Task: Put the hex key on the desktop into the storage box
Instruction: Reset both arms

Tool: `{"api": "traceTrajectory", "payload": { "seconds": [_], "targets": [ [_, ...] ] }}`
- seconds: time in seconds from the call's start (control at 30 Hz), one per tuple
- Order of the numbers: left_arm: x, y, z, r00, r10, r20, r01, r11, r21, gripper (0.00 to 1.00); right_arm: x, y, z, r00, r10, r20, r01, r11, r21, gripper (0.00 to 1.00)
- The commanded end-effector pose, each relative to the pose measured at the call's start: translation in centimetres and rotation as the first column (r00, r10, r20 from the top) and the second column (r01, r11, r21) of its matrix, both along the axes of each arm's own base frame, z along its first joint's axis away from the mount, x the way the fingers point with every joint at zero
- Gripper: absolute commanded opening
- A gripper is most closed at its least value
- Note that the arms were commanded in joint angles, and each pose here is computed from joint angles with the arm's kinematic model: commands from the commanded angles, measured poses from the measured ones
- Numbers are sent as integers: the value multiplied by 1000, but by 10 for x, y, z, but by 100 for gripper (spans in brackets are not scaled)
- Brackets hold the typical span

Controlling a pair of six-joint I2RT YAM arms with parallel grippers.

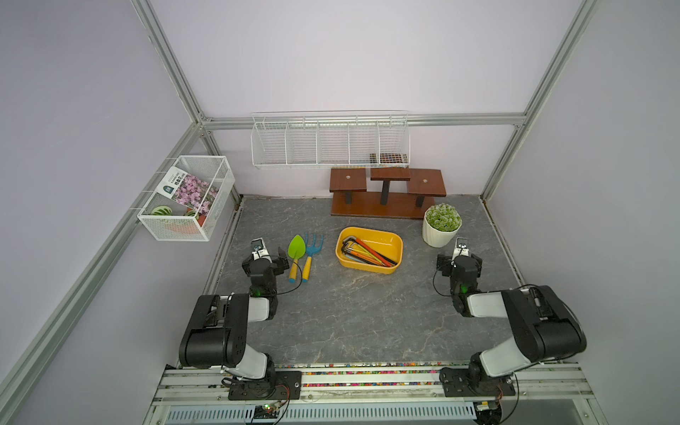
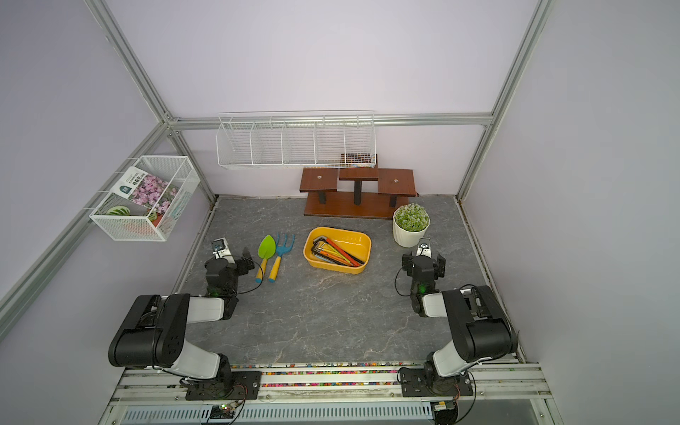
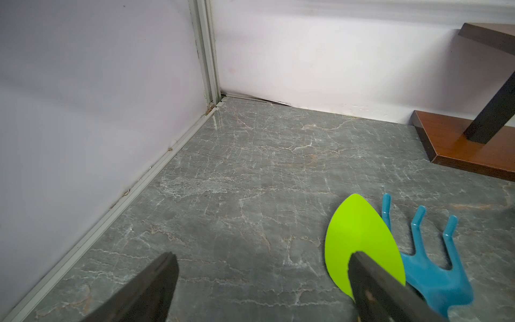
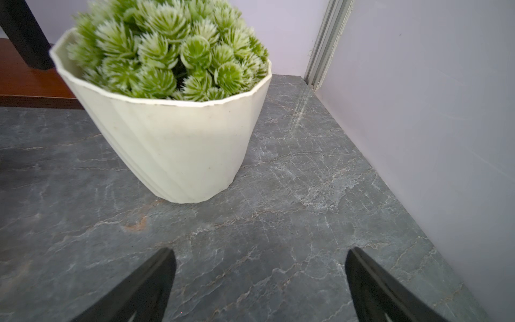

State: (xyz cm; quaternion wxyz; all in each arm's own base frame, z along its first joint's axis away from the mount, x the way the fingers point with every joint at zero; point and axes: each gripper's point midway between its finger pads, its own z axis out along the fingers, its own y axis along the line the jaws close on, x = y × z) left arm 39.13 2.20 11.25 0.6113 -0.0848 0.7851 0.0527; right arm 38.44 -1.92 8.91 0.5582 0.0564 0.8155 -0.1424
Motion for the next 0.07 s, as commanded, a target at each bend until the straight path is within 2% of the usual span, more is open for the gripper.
{"api": "traceTrajectory", "payload": {
  "seconds": [0.0, 0.03],
  "targets": [
    [4, 0, 9, 1000, -3, 22, 3, 1000, -11, 100, 2, -1, 8, 1000, -8, 23, 8, 1000, 18, 99],
    [4, 0, 9, 1000, -3, 23, 3, 1000, -10, 100, 2, -1, 8, 1000, -8, 21, 8, 1000, 17, 99]
  ]
}}
